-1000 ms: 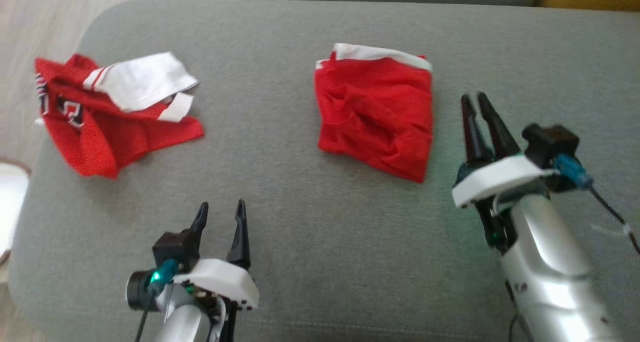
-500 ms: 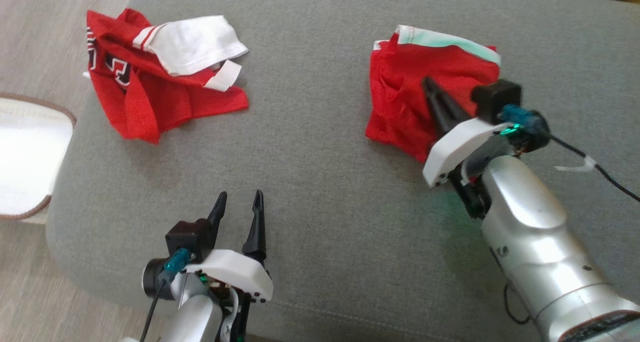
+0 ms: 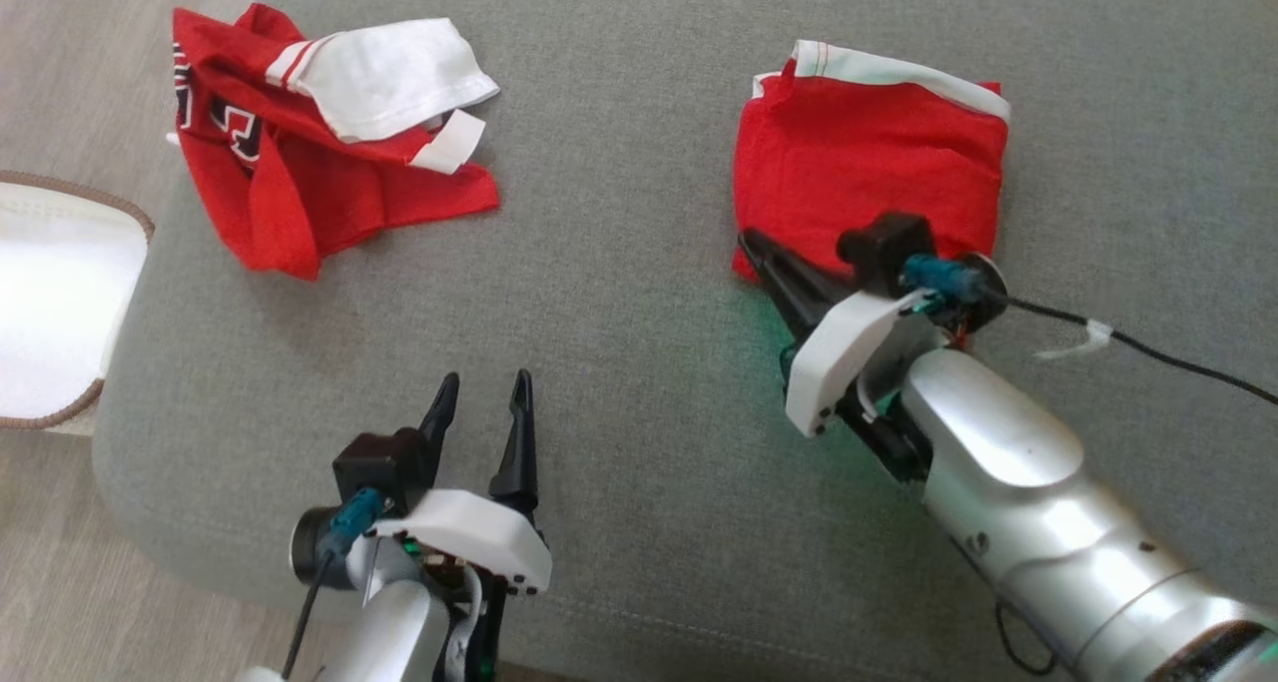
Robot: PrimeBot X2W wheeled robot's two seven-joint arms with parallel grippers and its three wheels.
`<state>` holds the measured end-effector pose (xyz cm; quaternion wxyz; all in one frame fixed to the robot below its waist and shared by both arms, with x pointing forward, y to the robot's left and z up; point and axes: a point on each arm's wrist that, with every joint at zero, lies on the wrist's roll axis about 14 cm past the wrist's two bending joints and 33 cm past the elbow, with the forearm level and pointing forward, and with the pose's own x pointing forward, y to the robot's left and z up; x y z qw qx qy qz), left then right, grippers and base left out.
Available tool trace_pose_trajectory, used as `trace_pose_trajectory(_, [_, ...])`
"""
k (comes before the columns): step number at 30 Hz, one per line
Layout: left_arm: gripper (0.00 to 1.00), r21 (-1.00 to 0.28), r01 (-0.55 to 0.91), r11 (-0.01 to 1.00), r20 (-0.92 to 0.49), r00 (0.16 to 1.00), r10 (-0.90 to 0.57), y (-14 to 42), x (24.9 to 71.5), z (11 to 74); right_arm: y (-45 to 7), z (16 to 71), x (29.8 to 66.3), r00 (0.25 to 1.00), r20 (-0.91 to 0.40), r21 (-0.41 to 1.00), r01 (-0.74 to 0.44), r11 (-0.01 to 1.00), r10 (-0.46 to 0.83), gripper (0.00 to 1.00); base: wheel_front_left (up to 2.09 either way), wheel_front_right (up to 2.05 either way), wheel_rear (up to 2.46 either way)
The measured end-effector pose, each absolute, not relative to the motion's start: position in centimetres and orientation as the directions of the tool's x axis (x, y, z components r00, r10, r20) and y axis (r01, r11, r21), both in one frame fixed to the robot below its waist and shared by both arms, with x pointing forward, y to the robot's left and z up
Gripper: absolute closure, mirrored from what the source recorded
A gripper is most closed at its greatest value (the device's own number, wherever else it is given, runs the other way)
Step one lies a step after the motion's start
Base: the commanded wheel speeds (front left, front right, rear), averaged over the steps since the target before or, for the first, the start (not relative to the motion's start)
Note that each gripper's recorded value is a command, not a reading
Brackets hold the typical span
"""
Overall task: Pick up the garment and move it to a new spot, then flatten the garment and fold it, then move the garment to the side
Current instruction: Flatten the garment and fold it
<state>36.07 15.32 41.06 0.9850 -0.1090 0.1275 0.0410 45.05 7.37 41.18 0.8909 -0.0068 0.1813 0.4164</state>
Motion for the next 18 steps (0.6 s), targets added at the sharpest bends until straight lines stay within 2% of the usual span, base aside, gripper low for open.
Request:
trace_pose_trajectory(3, [0.00,-0.204,-0.097,0.974,-0.251,0.967,0.044,15.1,36.5,41.3,7.4,43.0,46.3,0.606,-0.266,0.139,-0.745,0.652,0.749,1.00,0.00,0.00,0.00])
trace_pose_trajectory(9, [0.00,-0.210,-0.093,0.973,-0.246,0.969,0.039,15.0,36.8,41.5,6.5,47.3,51.3,0.672,-0.160,0.085,-0.721,0.688,0.723,1.00,0.00,0.00,0.00])
trace_pose_trajectory(12, [0.00,-0.210,-0.102,0.972,-0.246,0.968,0.049,15.3,36.8,41.6,5.7,46.8,52.8,0.696,-0.181,0.079,-0.694,0.715,0.695,1.00,0.00,0.00,0.00])
trace_pose_trajectory(18, [0.00,-0.200,-0.121,0.972,-0.260,0.963,0.066,15.8,36.3,41.2,4.1,42.8,53.9,0.714,-0.304,0.059,-0.647,0.760,0.631,1.00,0.00,0.00,0.00])
